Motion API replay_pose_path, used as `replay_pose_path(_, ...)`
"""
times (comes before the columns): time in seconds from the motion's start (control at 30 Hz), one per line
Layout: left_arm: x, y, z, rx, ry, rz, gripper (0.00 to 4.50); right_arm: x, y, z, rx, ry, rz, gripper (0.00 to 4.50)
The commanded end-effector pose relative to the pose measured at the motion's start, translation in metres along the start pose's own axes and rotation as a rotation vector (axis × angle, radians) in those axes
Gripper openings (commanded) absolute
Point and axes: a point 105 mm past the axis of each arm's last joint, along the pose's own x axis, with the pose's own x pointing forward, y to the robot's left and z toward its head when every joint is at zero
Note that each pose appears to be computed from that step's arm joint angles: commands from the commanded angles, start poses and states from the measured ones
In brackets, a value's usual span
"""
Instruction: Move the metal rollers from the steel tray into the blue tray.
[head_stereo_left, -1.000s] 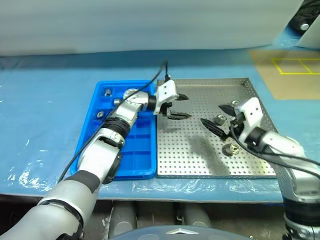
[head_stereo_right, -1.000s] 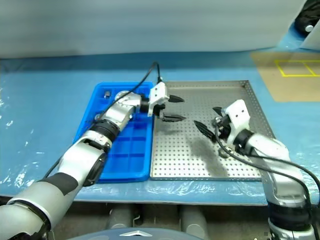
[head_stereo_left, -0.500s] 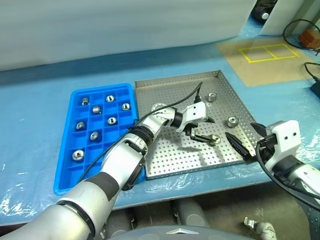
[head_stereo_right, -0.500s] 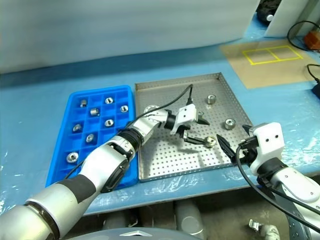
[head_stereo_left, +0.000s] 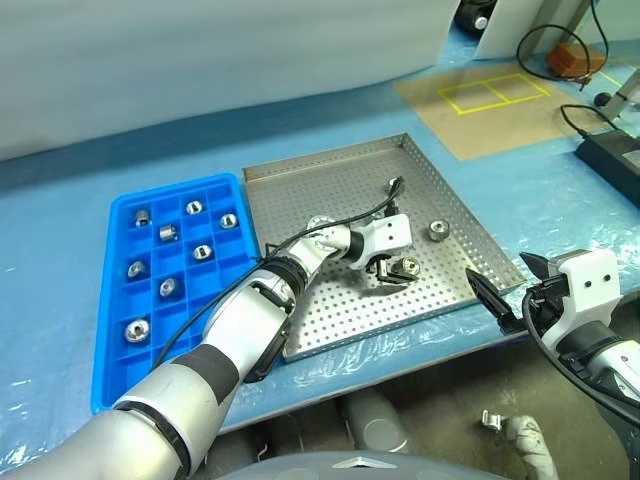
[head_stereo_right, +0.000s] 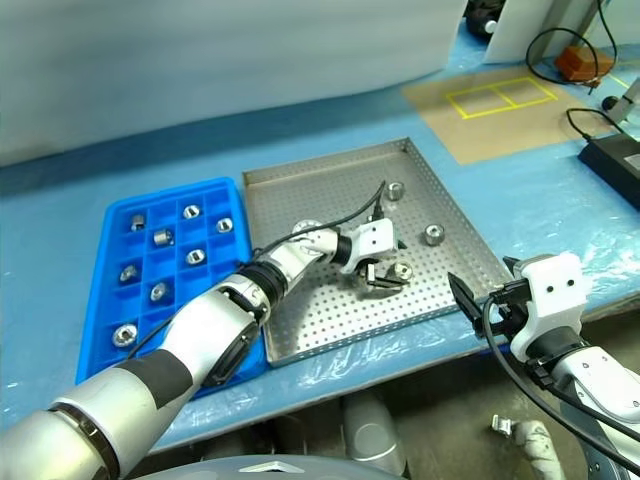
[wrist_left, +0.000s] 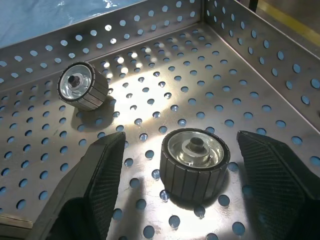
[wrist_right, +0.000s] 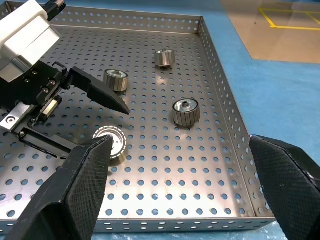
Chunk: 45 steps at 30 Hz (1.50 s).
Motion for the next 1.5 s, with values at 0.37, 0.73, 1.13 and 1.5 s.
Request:
replay_pose_path(0.37, 0.037, -0.048, 0.011, -0.031, -0.053, -0.17, 2.87, 0.0, 0.002, 0.012, -0.044, -0.043, -0.006, 4.5)
replay_pose_path(0.73, 0.036, -0.043, 0.001, -0.007, -0.003, -0.109, 1.73, 0.002, 0.004, 0.013, -0.043, -0.047, 0.004, 4.5)
replay_pose_path(1.13, 0.0, 0.011, 0.042, -0.049, -0.218, 0.037, 1.73, 0.015, 0.009, 0.016, -0.04, -0.062, 0.052, 4.5)
replay_pose_path(1.5, -0.082, 0.033, 0.03, 0.098, -0.23, 0.02, 1.73, 0.055, 0.021, 0.028, -0.048, -0.123, 0.204, 4.5)
